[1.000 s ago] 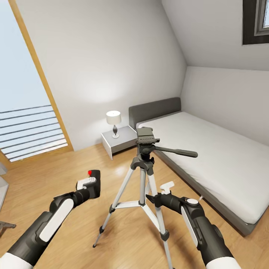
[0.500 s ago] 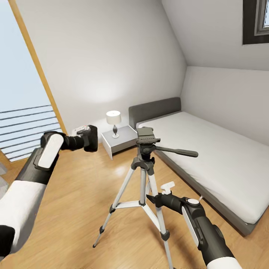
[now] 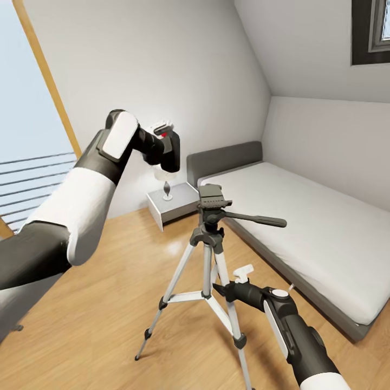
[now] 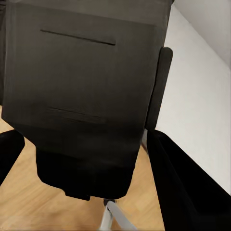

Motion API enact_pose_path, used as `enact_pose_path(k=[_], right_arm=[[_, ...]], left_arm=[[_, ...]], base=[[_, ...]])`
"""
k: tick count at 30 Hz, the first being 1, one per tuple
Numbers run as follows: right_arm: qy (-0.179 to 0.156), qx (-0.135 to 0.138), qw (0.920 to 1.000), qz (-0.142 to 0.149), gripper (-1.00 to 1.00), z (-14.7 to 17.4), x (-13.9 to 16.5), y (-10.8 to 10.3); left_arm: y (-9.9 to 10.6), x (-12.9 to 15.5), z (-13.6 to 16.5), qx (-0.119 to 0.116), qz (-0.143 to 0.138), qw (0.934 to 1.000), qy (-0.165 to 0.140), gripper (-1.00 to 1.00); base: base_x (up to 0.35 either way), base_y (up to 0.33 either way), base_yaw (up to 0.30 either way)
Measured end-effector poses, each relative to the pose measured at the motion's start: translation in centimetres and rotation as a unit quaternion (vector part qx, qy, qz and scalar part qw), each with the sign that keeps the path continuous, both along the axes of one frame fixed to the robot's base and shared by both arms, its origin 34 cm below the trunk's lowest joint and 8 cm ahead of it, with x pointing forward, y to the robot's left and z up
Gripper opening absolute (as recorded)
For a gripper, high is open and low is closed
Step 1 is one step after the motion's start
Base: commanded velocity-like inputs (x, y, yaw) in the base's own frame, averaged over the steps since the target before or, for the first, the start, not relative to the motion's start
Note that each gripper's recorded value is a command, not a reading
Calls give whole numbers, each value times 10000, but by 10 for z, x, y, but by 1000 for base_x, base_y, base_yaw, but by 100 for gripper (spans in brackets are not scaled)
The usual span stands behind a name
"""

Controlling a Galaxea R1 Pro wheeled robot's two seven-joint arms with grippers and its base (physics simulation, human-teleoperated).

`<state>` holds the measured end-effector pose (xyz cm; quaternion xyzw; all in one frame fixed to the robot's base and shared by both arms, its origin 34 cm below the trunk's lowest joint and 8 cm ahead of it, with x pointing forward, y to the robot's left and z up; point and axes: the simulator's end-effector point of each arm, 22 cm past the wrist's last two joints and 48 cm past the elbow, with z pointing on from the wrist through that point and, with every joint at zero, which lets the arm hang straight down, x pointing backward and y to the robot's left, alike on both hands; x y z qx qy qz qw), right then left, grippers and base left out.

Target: Attach the digital camera to the camera tripod in the bedroom.

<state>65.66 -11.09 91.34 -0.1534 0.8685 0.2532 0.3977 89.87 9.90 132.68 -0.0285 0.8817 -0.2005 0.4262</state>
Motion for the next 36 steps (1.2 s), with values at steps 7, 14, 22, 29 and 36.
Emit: enact_pose_path(k=[7,14,22,29,36], right_arm=[[16,-4,10000,-3,-100,-1,0,0],[55,-14,10000,2,-100,-4,-2,-1],[67,-19,10000,6,-100,-5,-2,-1],[73,-19,10000,-5,-100,-5,-2,-1],[63,-32,10000,3,-100,-5,-2,0]], left_arm=[[-17,-4,35,126,-132,9993,-331,-100],[-43,-16,69,551,-404,9937,-893,-100],[-50,-21,83,720,-484,9895,-1153,-100],[-55,-22,82,774,-491,9891,-1156,-100],[-57,-22,82,849,-473,9880,-1198,-100]], base=[[0,0,0],[0,0,0],[0,0,0],[0,0,0],[0,0,0]])
